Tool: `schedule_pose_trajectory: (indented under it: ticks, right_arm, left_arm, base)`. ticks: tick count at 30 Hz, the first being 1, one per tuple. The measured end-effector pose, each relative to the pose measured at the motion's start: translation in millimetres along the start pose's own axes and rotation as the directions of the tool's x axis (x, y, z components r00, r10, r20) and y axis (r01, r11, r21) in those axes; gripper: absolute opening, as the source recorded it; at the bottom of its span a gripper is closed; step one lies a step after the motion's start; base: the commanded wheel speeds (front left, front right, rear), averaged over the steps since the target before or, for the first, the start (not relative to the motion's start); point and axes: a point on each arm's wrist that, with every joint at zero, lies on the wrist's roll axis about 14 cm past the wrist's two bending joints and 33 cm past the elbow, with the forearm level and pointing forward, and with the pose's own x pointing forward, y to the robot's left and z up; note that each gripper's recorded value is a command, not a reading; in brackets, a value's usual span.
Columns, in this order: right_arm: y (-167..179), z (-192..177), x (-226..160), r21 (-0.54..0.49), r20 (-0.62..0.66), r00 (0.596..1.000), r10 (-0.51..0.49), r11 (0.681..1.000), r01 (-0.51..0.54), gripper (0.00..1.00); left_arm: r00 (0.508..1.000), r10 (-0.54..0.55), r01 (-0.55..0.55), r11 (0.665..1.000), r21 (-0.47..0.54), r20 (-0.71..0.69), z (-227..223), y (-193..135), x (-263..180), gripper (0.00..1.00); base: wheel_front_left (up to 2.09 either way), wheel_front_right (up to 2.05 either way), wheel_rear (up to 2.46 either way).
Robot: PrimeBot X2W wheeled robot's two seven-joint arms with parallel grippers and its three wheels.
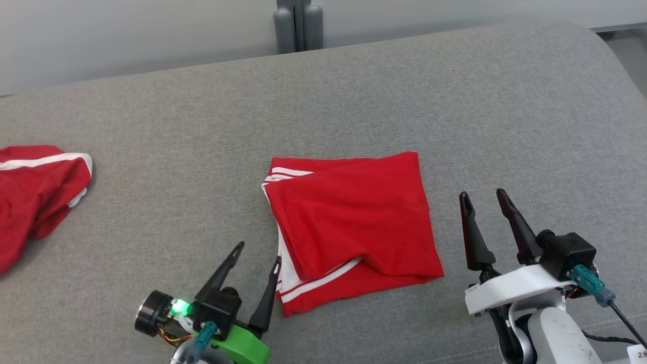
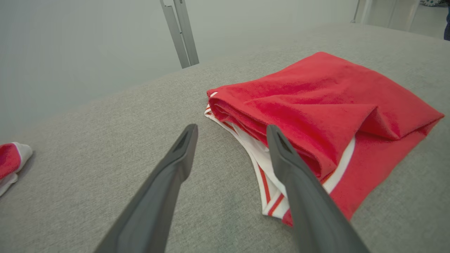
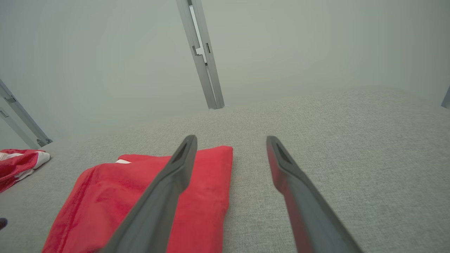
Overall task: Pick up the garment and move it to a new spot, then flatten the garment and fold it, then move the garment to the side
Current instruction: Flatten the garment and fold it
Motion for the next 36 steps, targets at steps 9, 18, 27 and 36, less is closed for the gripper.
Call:
schedule_pose_trajectory:
  ticks: [9,18,27,36]
  right_arm:
    - [-14,1,-3,-0.001,0.0,0.999,-0.042,0.999,0.042,1.0]
    - [-19,-1,0,-0.001,-0.006,0.998,-0.056,0.998,0.056,1.0]
    - [-16,-7,4,-0.001,-0.021,0.999,-0.045,0.999,0.045,1.0]
    - [-18,-8,3,0.001,-0.025,0.998,-0.051,0.999,0.051,1.0]
  left_arm:
    - [0.973,-0.201,0.2,0.98,-0.019,-0.11,-36,-53,2,1.0]
    - [0.953,-0.27,0.269,0.963,-0.031,-0.139,-45,-69,16,1.0]
    - [0.944,-0.298,0.296,0.954,-0.035,-0.137,-43,-74,34,0.54]
    - [0.956,-0.267,0.264,0.964,-0.039,-0.12,-37,-59,36,0.0]
  base:
    - [0.0,0.0,0.0]
    - [0.0,0.0,0.0]
    - [0.0,0.0,0.0]
    - [0.0,0.0,0.0]
